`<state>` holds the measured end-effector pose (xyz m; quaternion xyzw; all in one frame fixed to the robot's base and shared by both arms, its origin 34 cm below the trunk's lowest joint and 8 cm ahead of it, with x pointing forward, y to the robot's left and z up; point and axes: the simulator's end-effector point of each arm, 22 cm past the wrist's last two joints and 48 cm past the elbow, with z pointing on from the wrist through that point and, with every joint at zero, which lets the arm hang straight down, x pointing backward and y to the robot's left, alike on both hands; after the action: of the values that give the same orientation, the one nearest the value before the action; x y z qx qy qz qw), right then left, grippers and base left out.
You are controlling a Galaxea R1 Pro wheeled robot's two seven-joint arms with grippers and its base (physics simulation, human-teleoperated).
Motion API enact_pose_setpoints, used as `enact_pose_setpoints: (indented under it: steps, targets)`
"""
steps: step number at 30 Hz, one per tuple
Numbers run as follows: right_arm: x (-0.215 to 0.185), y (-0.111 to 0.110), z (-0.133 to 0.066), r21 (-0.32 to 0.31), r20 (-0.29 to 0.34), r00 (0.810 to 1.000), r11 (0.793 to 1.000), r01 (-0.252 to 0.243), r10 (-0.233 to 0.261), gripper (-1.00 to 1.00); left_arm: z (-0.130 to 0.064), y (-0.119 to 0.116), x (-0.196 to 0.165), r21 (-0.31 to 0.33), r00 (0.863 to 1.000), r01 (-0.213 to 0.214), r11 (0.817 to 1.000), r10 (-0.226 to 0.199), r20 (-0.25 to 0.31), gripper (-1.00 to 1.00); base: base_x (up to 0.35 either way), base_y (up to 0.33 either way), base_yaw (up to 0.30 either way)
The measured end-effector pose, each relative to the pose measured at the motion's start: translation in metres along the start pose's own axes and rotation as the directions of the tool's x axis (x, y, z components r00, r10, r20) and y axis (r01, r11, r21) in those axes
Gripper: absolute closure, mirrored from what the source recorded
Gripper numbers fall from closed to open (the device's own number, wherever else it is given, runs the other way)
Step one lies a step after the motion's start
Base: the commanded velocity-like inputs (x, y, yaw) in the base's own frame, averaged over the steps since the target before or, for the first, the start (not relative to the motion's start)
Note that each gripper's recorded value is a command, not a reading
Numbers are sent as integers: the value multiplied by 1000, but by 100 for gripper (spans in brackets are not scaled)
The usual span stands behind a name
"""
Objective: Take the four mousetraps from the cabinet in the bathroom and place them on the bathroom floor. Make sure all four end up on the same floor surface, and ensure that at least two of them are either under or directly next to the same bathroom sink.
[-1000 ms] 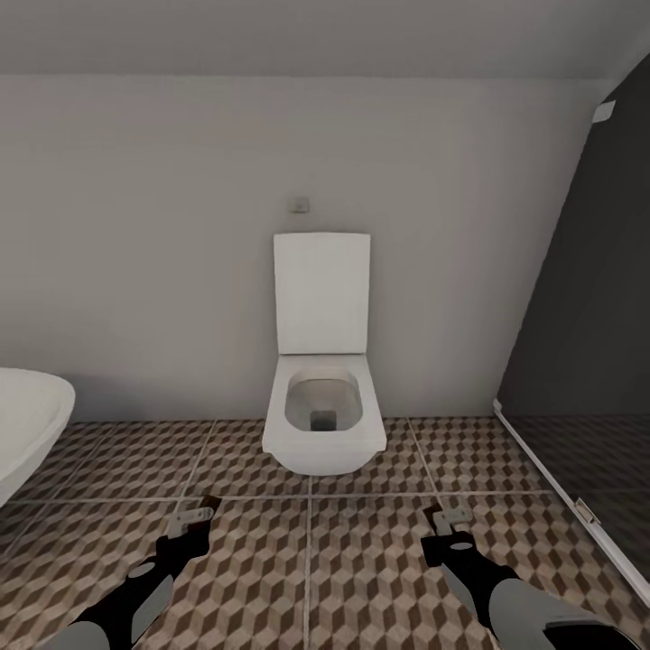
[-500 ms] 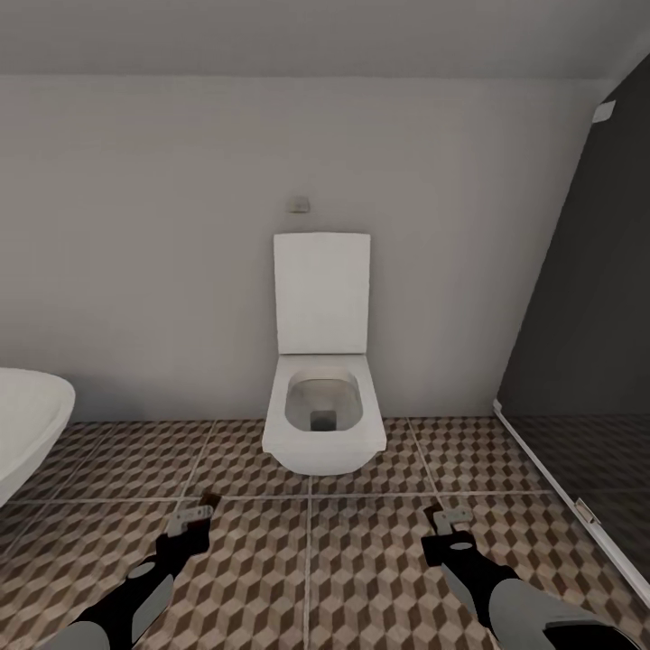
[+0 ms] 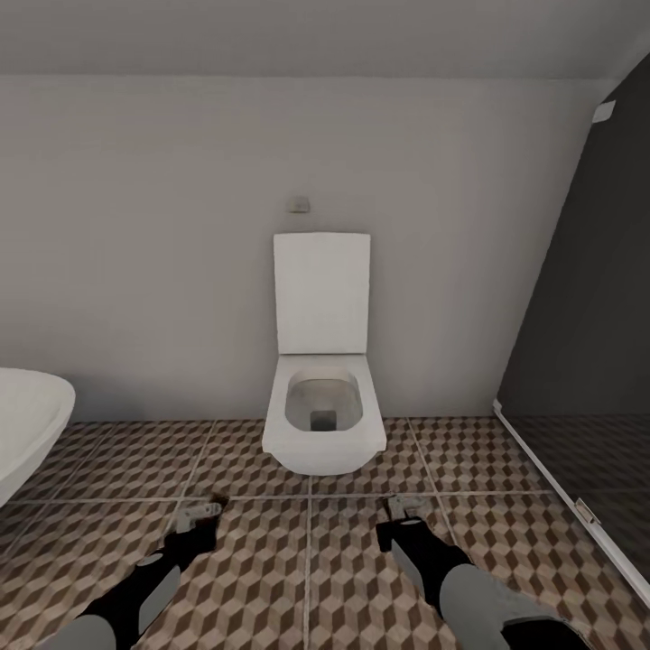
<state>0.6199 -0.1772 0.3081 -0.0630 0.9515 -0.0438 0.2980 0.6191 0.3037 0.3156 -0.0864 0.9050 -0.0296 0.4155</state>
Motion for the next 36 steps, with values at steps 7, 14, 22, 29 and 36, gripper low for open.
enact_pose_setpoints:
  steps: [7,14,22,29,36]
  targets:
    - [-29,1,-3,-3,61,998,1000,-17,17,100,1,-2,7,7,998,-19,1000,20,-62,100,0,0,0]
    - [-30,1,-3,-3,68,998,1000,-18,18,100,1,4,-3,2,999,-40,999,40,-34,100,0,0,0]
    - [-28,-7,-1,6,64,998,1000,-23,23,100,0,14,-11,-14,999,-44,999,44,-8,100,0,0,0]
    - [-27,-10,-1,7,59,997,999,-49,49,100,1,1,-6,0,999,-35,999,35,-22,100,0,0,0]
    - [-20,-10,4,7,44,998,999,-53,53,100,4,-3,4,-11,999,-29,1000,29,-39,100,0,0,0]
